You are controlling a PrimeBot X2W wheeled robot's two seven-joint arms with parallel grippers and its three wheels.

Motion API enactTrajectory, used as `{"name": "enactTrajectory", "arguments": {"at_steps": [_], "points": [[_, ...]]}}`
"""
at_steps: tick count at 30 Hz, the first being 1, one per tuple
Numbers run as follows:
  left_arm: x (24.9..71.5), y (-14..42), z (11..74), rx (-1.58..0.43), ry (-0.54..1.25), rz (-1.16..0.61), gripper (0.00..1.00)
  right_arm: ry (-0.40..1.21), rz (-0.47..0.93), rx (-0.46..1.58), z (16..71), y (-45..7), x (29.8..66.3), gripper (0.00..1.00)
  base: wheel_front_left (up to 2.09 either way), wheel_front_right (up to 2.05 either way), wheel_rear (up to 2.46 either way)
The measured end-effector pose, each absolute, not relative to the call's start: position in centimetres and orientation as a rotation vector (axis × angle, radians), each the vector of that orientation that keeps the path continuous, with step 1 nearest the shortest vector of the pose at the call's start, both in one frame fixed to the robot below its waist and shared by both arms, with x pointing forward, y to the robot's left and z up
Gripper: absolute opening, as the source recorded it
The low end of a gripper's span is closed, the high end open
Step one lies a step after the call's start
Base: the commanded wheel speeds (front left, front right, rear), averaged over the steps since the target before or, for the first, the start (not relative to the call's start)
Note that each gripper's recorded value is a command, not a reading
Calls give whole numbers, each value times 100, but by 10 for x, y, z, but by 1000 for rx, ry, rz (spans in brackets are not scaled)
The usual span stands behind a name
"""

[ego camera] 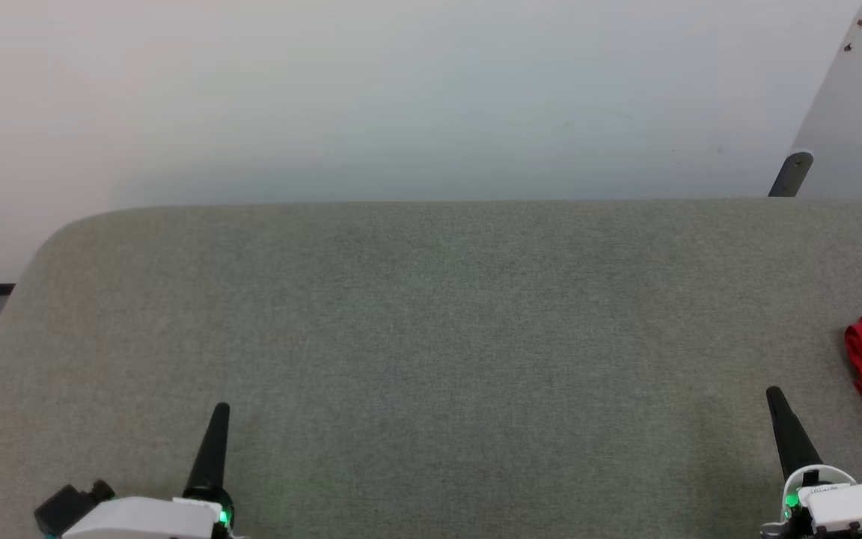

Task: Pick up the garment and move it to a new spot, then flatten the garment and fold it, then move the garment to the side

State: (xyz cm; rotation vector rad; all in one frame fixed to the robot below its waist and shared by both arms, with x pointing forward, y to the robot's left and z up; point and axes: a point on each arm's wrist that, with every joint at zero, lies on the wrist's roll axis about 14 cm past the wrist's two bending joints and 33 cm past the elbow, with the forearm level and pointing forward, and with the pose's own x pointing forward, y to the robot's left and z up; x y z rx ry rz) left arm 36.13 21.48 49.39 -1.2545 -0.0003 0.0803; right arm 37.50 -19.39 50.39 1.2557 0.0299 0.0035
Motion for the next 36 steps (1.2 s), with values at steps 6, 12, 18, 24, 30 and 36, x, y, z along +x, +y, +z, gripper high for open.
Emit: {"name": "enactTrajectory", "arguments": {"at_steps": [6,12,18,24,30,36], "points": [[366,213,496,-1304,-2,69,0,30,1,1307,503,-195,377,0,0,0,0],[369,210,497,-1354,3,60,0,23,4,1349,505,-195,380,0,0,0,0],[373,209,498,-1396,4,52,0,21,-1,1397,504,-197,381,0,0,0,0],[377,207,500,-1440,6,41,0,18,-1,1440,505,-197,383,0,0,0,0],[380,205,501,-1483,7,34,0,14,-4,1480,505,-199,385,0,0,0,0],[384,203,503,-1522,7,21,0,10,-6,1520,505,-200,386,0,0,0,0]]}}
